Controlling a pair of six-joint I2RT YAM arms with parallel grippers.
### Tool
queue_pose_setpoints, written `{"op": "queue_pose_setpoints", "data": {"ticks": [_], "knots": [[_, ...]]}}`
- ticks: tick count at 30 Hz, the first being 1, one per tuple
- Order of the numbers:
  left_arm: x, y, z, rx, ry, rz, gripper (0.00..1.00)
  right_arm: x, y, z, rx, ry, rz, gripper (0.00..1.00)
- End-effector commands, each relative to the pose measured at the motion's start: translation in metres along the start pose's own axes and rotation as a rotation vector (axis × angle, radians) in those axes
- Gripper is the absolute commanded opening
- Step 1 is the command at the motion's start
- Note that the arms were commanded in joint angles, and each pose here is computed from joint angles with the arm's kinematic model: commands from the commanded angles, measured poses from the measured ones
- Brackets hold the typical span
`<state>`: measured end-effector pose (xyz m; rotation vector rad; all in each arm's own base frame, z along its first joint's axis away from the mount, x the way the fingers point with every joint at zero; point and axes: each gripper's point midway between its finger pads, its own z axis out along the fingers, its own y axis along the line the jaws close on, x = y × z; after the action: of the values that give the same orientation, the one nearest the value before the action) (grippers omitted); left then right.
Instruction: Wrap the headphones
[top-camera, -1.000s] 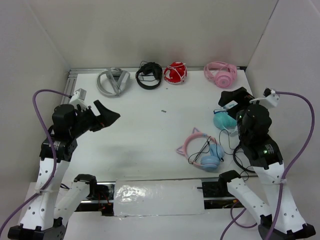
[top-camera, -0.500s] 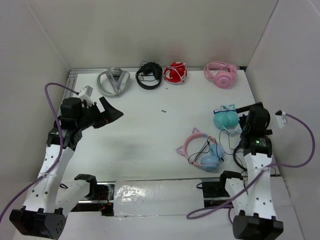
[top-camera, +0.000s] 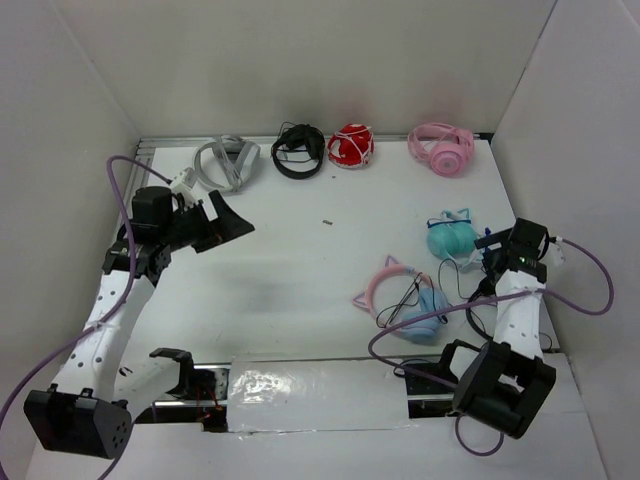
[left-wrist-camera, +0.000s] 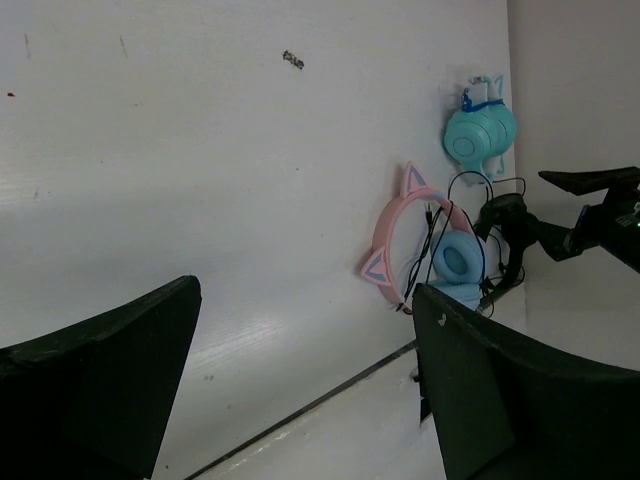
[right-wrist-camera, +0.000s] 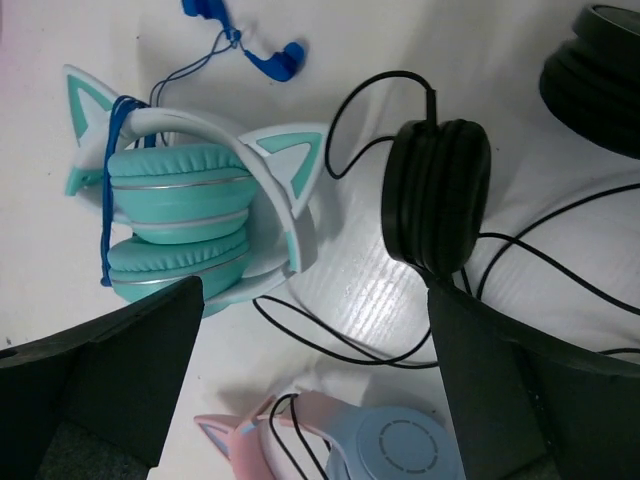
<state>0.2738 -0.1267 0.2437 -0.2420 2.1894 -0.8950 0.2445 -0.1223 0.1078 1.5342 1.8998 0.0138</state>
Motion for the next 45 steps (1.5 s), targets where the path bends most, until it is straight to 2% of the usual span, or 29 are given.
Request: {"op": "queue_pose_setpoints", "data": {"ticks": [1, 12, 18, 23, 30, 33, 34, 35, 36, 38, 39, 40, 45], "knots": [[-0.014, -0.019, -0.003, 0.075, -0.024, 0.065, 0.99, -0.021, 0.015, -0.002, -0.005, -0.093, -0.004, 1.0], [-0.013, -0.014, 0.008, 0.072, 0.01, 0.056, 0.99, 0.006, -0.035, 0.026, 0.218, -0.043, 0.043, 1.0], [-0.011, -0.005, 0.016, 0.046, 0.03, 0.039, 0.99, 0.03, -0.033, 0.022, 0.251, -0.046, -0.041, 1.0], [-0.006, -0.003, 0.023, 0.063, 0.063, 0.04, 0.99, 0.048, -0.023, 0.034, 0.219, 0.039, -0.1, 1.0], [-0.009, 0.01, 0.029, -0.001, 0.053, 0.023, 0.99, 0.063, -0.044, 0.05, 0.345, 0.078, -0.145, 0.98], [-0.01, 0.013, 0.03, -0.029, 0.063, 0.002, 0.99, 0.065, -0.034, 0.05, 0.311, 0.088, -0.153, 0.69], [-0.012, 0.013, 0.031, -0.039, 0.068, -0.003, 0.99, 0.061, -0.03, 0.048, 0.303, 0.069, -0.147, 0.45], [-0.014, 0.015, 0.031, -0.053, 0.063, 0.0, 0.99, 0.056, -0.026, 0.042, 0.292, 0.053, -0.148, 0.39], [-0.015, 0.016, 0.031, -0.065, 0.069, -0.009, 0.99, 0.05, -0.021, 0.038, 0.287, 0.025, -0.155, 0.28], [-0.016, 0.016, 0.031, -0.069, 0.066, -0.01, 0.99, 0.041, -0.017, 0.024, 0.277, -0.006, -0.158, 0.18], [-0.016, 0.013, 0.03, -0.055, 0.064, -0.003, 0.99, 0.036, -0.011, 0.018, 0.263, -0.023, -0.159, 0.07], [-0.016, 0.012, 0.03, -0.047, 0.063, 0.001, 0.99, 0.03, -0.01, 0.007, 0.253, -0.049, -0.156, 0.0], [-0.013, -0.001, 0.023, 0.023, 0.067, 0.041, 0.99, 0.004, 0.005, -0.035, 0.157, -0.144, -0.137, 0.0]]}}
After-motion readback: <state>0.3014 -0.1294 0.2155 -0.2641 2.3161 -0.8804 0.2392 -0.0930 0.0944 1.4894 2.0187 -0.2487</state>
